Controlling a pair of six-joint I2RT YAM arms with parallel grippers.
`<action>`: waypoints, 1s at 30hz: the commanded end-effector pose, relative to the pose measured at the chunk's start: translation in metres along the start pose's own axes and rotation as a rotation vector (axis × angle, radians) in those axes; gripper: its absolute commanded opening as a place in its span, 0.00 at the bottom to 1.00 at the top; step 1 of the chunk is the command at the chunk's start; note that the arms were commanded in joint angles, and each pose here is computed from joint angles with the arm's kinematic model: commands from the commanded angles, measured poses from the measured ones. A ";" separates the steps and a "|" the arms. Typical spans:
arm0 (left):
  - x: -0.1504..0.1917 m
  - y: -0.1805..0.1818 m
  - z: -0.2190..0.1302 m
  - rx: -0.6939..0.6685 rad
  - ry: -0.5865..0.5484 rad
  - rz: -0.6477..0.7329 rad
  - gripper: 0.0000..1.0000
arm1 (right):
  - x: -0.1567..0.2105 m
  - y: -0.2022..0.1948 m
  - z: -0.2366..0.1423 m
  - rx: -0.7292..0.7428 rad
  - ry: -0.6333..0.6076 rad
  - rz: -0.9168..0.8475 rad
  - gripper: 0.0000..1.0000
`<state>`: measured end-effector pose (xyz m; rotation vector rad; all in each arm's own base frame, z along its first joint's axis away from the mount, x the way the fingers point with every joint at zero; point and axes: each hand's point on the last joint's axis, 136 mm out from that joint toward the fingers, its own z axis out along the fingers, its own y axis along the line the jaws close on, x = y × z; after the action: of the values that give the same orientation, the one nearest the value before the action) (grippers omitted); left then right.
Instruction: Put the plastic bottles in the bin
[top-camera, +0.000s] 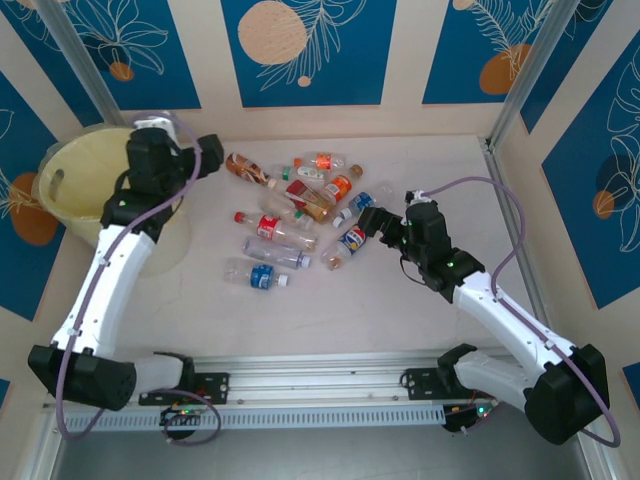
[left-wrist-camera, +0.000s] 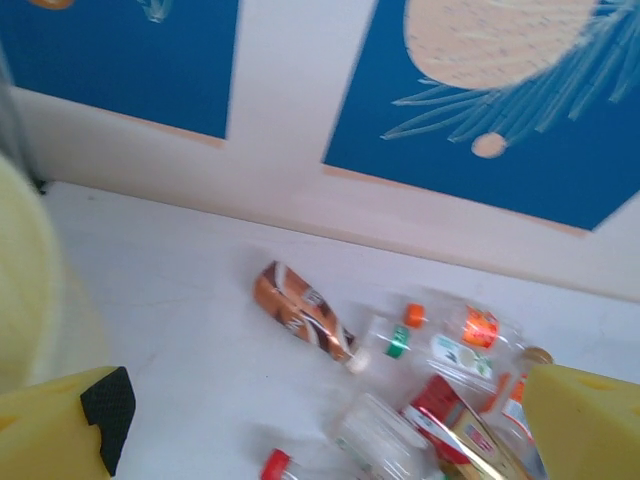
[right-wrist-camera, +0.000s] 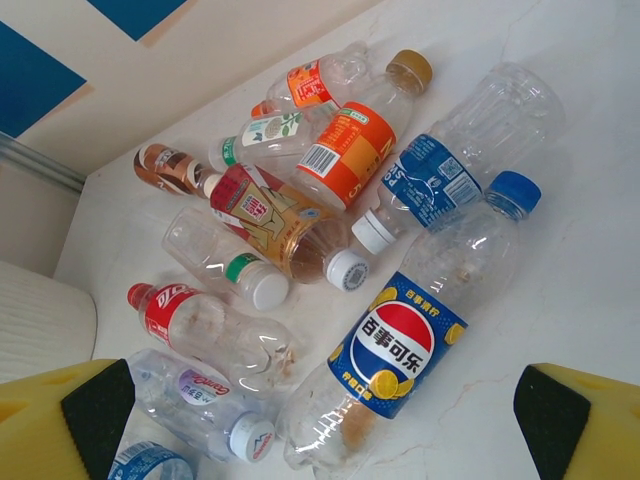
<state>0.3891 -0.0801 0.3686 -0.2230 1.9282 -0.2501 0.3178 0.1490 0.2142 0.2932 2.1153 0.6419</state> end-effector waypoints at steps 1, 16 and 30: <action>0.018 -0.006 -0.008 -0.057 -0.017 -0.061 1.00 | -0.010 0.001 -0.008 -0.004 -0.037 0.021 1.00; 0.193 0.035 -0.014 -0.375 0.280 -0.595 1.00 | -0.006 -0.009 -0.007 0.026 -0.038 0.021 1.00; 0.312 0.038 -0.022 -0.600 0.653 -0.848 1.00 | 0.000 -0.014 -0.008 0.048 -0.014 0.022 0.99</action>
<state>0.2683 -0.1218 0.0982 -1.3477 2.4151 -0.2914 0.3141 0.1407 0.2081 0.3216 2.1300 0.6146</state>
